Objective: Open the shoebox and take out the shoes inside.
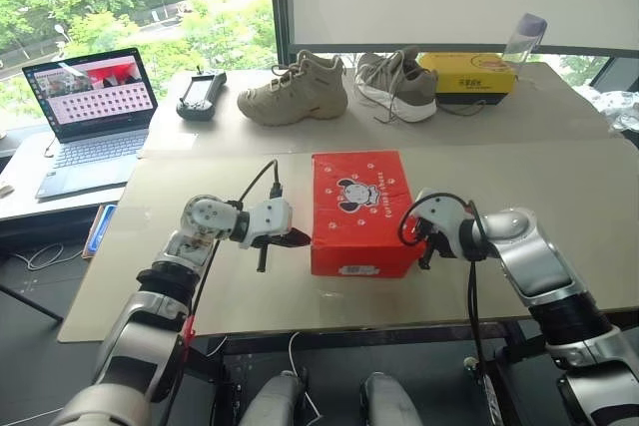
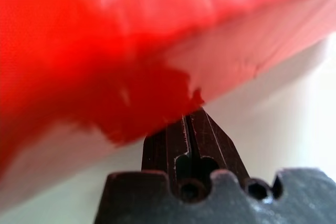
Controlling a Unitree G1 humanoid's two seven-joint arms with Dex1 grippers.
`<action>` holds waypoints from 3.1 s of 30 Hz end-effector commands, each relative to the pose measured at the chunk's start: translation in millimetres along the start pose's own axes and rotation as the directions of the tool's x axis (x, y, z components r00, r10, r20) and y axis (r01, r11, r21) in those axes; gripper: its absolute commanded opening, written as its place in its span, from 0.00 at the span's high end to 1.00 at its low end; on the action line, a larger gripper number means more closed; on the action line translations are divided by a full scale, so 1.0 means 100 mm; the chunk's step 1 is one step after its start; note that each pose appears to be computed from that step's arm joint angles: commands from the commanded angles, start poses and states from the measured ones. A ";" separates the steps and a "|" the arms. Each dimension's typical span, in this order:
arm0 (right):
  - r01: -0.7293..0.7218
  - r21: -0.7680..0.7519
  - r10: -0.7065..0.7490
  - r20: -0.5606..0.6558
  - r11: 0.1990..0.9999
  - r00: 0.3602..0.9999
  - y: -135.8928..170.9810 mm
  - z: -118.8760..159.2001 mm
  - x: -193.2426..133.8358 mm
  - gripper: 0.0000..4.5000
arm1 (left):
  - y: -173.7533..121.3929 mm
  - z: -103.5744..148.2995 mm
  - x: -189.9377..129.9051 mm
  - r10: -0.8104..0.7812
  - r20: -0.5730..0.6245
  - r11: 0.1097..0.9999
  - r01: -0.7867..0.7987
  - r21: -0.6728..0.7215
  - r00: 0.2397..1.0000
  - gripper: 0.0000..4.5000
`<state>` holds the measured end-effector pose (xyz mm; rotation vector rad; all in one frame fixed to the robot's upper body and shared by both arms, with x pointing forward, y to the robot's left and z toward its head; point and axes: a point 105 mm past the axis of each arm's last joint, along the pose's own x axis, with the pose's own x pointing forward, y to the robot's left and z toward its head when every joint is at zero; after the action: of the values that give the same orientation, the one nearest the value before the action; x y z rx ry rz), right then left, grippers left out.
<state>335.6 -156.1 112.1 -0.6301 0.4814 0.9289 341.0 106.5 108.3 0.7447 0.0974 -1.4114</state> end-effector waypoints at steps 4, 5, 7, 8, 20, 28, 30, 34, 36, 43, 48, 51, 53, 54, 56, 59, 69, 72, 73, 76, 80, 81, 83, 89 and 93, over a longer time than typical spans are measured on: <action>0.072 -0.020 -0.071 0.039 0.997 0.997 -0.16 0.12 0.00 1.00 | -0.05 0.02 -0.20 0.058 -0.013 0.998 -0.058 -0.016 0.998 0.99; 0.081 -0.019 -0.080 0.038 0.997 0.996 -0.18 0.11 0.00 1.00 | -0.07 0.01 -0.24 0.067 -0.015 0.997 -0.068 -0.038 0.998 0.99; 0.099 -0.017 -0.099 0.035 0.995 0.994 -0.23 0.10 0.00 1.00 | -0.12 -0.02 -0.34 0.090 -0.020 0.993 -0.091 -0.080 0.996 0.99; 0.104 -0.016 -0.104 0.034 0.994 0.994 -0.25 0.09 -0.01 1.00 | -0.14 -0.02 -0.37 0.097 -0.025 0.991 -0.098 -0.091 0.995 0.99; 0.200 0.004 -0.200 0.059 0.980 0.978 -0.53 0.13 0.06 1.00 | -0.59 0.30 -0.86 0.212 0.062 0.935 -0.184 -0.304 0.975 0.99; 0.210 -0.031 -0.203 0.146 0.977 0.968 -0.63 0.52 0.26 1.00 | -0.66 0.46 -0.87 0.244 0.090 0.910 -0.196 -0.366 0.966 0.99; 0.212 -0.040 -0.204 0.148 0.977 0.968 -0.65 0.53 0.26 1.00 | -0.66 0.50 -0.89 0.266 0.121 0.895 -0.198 -0.400 0.957 0.99; 0.202 -0.063 -0.192 0.138 0.977 0.972 -0.66 0.49 0.18 1.00 | -0.66 0.53 -1.04 0.433 0.151 0.835 -0.332 -0.438 0.889 0.99; 0.189 -0.072 -0.179 0.133 0.979 0.975 -0.65 0.46 0.14 1.00 | -0.78 0.59 -1.05 0.456 0.158 0.817 -0.341 -0.465 0.876 0.99; 0.124 -0.063 -0.110 0.193 0.990 0.975 -0.66 0.63 -0.05 1.00 | -1.05 0.71 -0.97 0.442 0.159 0.780 -0.290 -0.554 0.883 0.99; 0.059 -0.065 -0.037 0.300 0.996 0.953 -0.62 0.97 -0.22 1.00 | -1.06 0.83 -0.89 0.466 0.184 0.778 -0.303 -0.550 0.865 0.99; 0.028 -0.047 -0.010 0.353 0.999 0.936 -0.61 1.10 -0.26 1.00 | -1.06 0.82 -0.89 0.486 0.180 0.765 -0.318 -0.560 0.855 0.99; 0.016 -0.032 -0.003 0.371 0.999 0.929 -0.61 1.14 -0.28 1.00 | -1.07 0.82 -0.88 0.494 0.179 0.760 -0.323 -0.565 0.851 0.99; 0.015 -0.030 -0.003 0.373 0.999 0.928 -0.61 1.14 -0.28 1.00 | -1.07 0.83 -0.88 0.495 0.179 0.759 -0.323 -0.565 0.850 0.99; 0.011 -0.025 0.000 0.384 1.000 0.923 -0.62 1.18 -0.30 1.00 | -1.08 0.82 -0.88 0.499 0.179 0.756 -0.325 -0.568 0.848 0.99; 0.007 -0.047 0.013 0.396 0.999 0.918 -0.61 1.27 -0.33 1.00 | -1.07 0.81 -0.88 0.506 0.177 0.751 -0.331 -0.572 0.844 0.99; 0.092 -0.312 0.053 0.427 0.946 0.903 -0.26 2.08 -0.49 1.00 | -1.10 0.79 -0.84 0.513 0.181 0.745 -0.331 -0.579 0.839 0.99; 0.151 -0.326 0.044 0.520 0.933 0.853 -0.16 2.53 -0.53 1.00 | -1.10 0.78 -0.82 0.511 0.182 0.745 -0.328 -0.581 0.840 0.99; 0.163 -0.324 0.053 0.566 0.932 0.823 -0.11 2.70 -0.56 1.00 | -1.10 0.77 -0.82 0.510 0.182 0.746 -0.327 -0.581 0.841 0.99; 0.118 -0.236 0.082 0.696 0.965 0.713 -0.03 3.07 -0.63 1.00 | -1.10 0.77 -0.81 0.506 0.184 0.748 -0.322 -0.579 0.843 0.99; 0.099 -0.089 -0.009 0.698 0.991 0.716 -0.16 3.09 -0.34 1.00 | -1.10 0.76 -0.80 0.507 0.184 0.747 -0.323 -0.581 0.842 0.99; 0.114 -0.080 -0.031 0.674 0.990 0.738 -0.20 3.02 -0.25 1.00 | -1.10 0.77 -0.80 0.508 0.185 0.747 -0.323 -0.581 0.841 0.99; 0.127 -0.072 -0.050 0.650 0.989 0.759 -0.26 2.92 -0.18 1.00 | -1.11 0.78 -0.80 0.511 0.187 0.747 -0.325 -0.580 0.839 0.99; 0.159 -0.068 -0.088 0.595 0.985 0.799 -0.42 2.68 -0.18 1.00 | -1.06 0.75 -0.86 0.530 0.171 0.741 -0.355 -0.571 0.831 0.99; 0.123 -0.127 -0.042 0.506 0.984 0.862 -0.38 2.38 -0.17 1.00 | -0.87 0.70 -1.01 0.517 0.164 0.765 -0.367 -0.530 0.840 0.99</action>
<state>399.3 -24.4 302.3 -0.4596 -0.0694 0.9556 210.3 148.2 160.8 0.0662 0.0668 -0.9591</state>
